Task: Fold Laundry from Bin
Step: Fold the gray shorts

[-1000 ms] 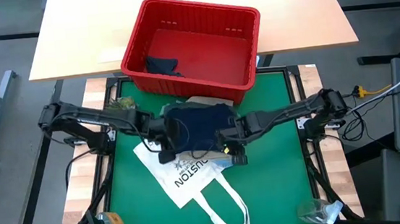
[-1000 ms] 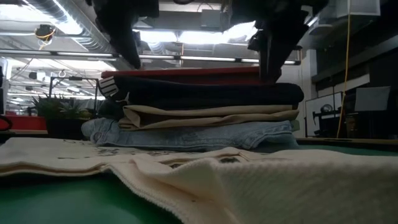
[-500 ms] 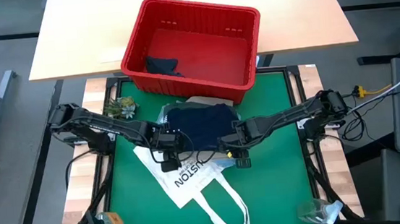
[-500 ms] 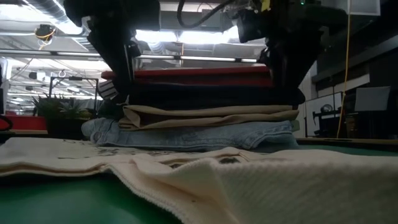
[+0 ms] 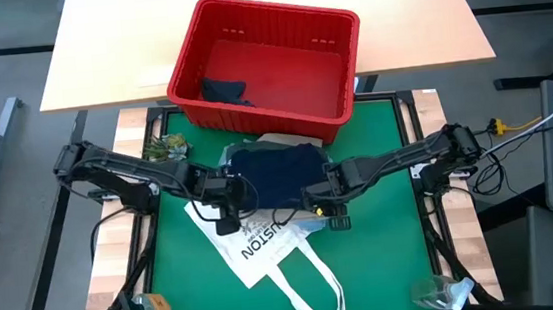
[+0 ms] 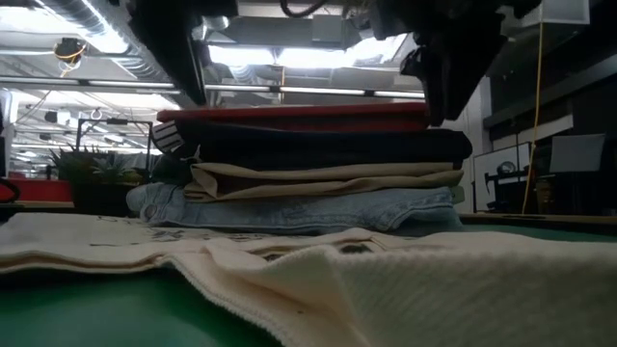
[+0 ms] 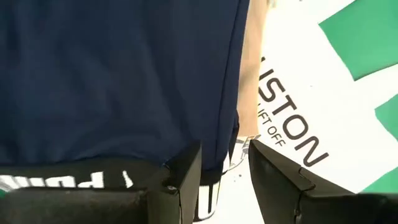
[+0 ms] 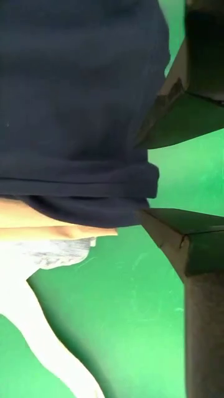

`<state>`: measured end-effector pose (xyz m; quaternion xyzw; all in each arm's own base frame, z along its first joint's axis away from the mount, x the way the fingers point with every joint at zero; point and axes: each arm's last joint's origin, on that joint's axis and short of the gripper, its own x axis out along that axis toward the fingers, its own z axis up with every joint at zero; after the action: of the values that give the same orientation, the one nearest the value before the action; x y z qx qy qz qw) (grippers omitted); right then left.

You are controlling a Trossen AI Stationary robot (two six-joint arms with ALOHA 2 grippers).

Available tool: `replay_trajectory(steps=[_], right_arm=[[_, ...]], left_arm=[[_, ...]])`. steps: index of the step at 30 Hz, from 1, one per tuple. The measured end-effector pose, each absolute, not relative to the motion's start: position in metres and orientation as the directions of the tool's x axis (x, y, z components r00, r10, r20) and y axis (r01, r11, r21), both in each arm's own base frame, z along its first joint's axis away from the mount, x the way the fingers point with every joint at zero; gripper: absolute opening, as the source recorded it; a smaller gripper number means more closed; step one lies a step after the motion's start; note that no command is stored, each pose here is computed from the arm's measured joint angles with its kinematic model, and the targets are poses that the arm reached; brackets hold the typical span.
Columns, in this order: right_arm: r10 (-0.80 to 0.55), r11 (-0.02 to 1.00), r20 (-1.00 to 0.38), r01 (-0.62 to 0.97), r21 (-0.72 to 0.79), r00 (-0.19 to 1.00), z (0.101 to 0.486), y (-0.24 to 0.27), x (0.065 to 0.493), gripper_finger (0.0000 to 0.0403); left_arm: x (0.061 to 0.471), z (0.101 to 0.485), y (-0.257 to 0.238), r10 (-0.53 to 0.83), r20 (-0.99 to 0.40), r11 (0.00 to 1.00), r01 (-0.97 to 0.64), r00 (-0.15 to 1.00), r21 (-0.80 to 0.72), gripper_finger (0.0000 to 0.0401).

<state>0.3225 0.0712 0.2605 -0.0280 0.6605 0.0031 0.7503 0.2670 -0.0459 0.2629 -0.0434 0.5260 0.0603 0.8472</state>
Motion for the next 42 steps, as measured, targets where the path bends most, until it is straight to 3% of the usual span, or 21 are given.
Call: replay_trajectory(steps=[11,24,31,35,42], right_arm=[[-0.023,0.997,-0.985,-0.066,-0.035,0.168,0.278,0.072,0.326,0.0166],[-0.071,0.991,-0.927,-0.078,-0.107,0.369,0.315,0.073,0.341,0.0166],[-0.047,0.994,-0.886,-0.070,-0.089,0.462,0.319,0.075,0.350,0.0166],[-0.041,0.994,-0.876,-0.068,-0.084,0.480,0.320,0.075,0.352,0.0166],[-0.042,0.994,-0.877,-0.068,-0.084,0.479,0.320,0.075,0.352,0.0166]], left_arm=[[0.237,0.302,-0.040,0.032,-0.821,0.988,-0.142,0.570,-0.061,0.0128],[0.224,0.324,-0.037,0.024,-0.724,0.985,-0.139,0.689,-0.100,0.0128],[0.232,0.331,-0.034,0.153,-0.637,0.972,-0.233,0.756,-0.043,0.0128],[0.233,0.331,-0.032,0.154,-0.637,0.969,-0.243,0.755,-0.053,0.0129],[0.234,0.331,-0.021,0.185,-0.638,0.957,-0.284,0.748,-0.055,0.0171]])
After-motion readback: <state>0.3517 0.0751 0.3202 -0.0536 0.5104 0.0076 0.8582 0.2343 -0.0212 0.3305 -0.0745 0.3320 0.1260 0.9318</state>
